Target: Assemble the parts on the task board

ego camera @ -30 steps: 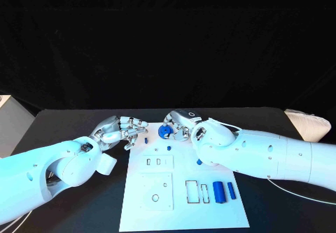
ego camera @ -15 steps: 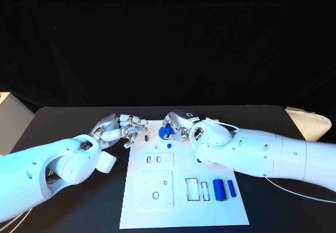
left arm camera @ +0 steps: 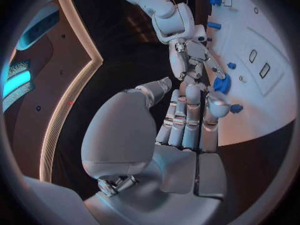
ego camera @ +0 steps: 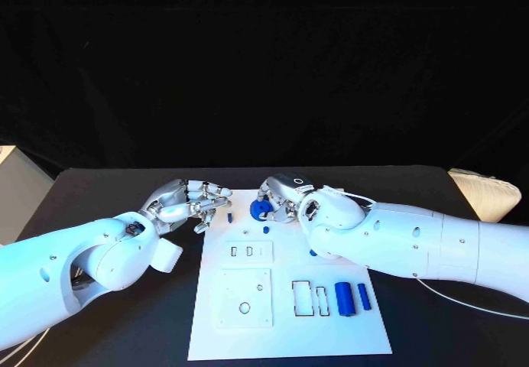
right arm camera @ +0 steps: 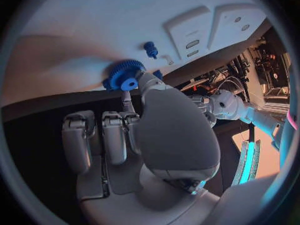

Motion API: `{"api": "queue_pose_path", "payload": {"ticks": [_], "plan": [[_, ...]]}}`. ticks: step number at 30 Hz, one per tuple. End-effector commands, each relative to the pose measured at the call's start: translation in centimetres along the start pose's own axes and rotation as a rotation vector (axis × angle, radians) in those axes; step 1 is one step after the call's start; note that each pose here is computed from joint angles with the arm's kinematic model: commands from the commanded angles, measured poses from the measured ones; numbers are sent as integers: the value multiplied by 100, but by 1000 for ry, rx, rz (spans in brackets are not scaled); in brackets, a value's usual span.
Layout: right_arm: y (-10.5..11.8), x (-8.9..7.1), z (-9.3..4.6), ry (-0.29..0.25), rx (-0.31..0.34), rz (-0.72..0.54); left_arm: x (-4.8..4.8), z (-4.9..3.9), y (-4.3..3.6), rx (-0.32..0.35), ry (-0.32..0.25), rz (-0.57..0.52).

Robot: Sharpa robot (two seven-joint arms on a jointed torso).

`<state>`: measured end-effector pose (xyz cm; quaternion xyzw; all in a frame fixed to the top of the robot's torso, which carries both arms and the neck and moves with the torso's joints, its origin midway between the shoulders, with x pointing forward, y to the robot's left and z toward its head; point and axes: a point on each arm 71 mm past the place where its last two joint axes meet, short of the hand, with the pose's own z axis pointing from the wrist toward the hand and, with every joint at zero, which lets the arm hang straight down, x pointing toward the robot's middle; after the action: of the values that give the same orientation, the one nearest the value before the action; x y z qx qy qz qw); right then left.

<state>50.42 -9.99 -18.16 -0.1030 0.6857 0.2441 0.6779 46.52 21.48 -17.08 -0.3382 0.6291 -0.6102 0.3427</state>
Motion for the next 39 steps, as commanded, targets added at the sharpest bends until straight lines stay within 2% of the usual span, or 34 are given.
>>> {"api": "queue_pose_path", "payload": {"ticks": [1,12,25,31,39], "plan": [[-4,26,1,15,1,-10,16,5,-16,6,17,-7],[7,24,-20,1,-16,35,3,-1,-15,5,14,-6],[-146,-108,-281,-62,-9,102,-20,-7,-13,7,8,-3],[-181,-114,-330,-14,4,145,-22,-2,-9,6,7,-4],[-163,-37,-249,52,27,183,-6,11,-7,5,11,-5]]}}
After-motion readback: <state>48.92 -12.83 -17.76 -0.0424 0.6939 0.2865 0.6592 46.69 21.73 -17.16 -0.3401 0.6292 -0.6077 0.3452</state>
